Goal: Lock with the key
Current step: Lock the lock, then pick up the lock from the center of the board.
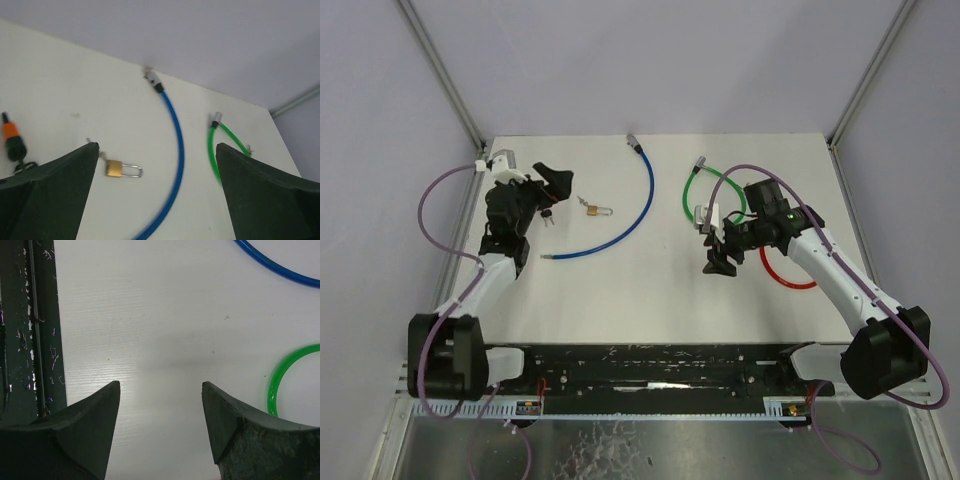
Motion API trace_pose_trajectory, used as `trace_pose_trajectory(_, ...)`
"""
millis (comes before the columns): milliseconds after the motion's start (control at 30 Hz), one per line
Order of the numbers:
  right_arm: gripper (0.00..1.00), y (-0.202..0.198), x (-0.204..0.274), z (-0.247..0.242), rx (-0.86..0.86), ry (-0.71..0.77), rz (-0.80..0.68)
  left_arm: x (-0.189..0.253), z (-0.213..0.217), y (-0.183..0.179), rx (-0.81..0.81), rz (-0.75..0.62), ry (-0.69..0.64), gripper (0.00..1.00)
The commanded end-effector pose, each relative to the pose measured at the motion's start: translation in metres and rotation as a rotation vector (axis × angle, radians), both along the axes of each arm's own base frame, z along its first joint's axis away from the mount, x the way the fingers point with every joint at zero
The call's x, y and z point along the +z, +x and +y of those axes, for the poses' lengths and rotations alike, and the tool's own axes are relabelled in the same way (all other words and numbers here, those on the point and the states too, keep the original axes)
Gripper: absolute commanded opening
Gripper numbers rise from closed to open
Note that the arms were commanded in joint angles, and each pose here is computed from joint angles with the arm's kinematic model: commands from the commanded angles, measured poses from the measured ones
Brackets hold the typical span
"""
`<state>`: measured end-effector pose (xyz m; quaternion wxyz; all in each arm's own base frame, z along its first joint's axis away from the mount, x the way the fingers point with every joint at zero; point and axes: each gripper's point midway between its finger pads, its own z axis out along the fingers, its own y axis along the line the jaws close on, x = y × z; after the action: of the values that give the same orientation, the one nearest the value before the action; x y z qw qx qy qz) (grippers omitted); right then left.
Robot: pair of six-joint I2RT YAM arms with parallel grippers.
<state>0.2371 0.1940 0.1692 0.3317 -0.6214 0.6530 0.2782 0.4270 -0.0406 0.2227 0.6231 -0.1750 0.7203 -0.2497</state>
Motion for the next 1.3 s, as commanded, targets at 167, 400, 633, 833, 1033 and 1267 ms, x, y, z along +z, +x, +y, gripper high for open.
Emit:
trace_pose_trajectory(167,0.72,0.011,0.006,-0.001,-0.055,0.020,-0.015,0.045,-0.009,-0.048,0.069,-0.300,0.003,1.00)
trace_pose_trajectory(400,0.72,0.013,0.004,-0.005,-0.070,0.020,-0.011,0.007,-0.056,-0.024,-0.117,-0.064,0.088,0.97)
trace_pose_trajectory(633,0.72,0.023,-0.001,-0.008,-0.129,0.007,0.007,-0.056,-0.118,-0.016,-0.161,0.212,0.449,0.89)
trace_pose_trajectory(833,0.73,0.058,-0.006,-0.022,-0.377,0.060,0.055,-0.098,-0.166,-0.010,-0.288,0.340,0.583,0.82)
trace_pose_trajectory(1033,0.73,0.092,-0.012,-0.031,-0.668,0.120,0.139,-0.128,-0.188,0.004,-0.361,0.429,0.663,0.77)
trace_pose_trajectory(1267,0.71,0.092,-0.023,-0.030,-0.674,0.079,0.218,-0.165,-0.204,0.015,-0.457,0.536,0.718,0.52)
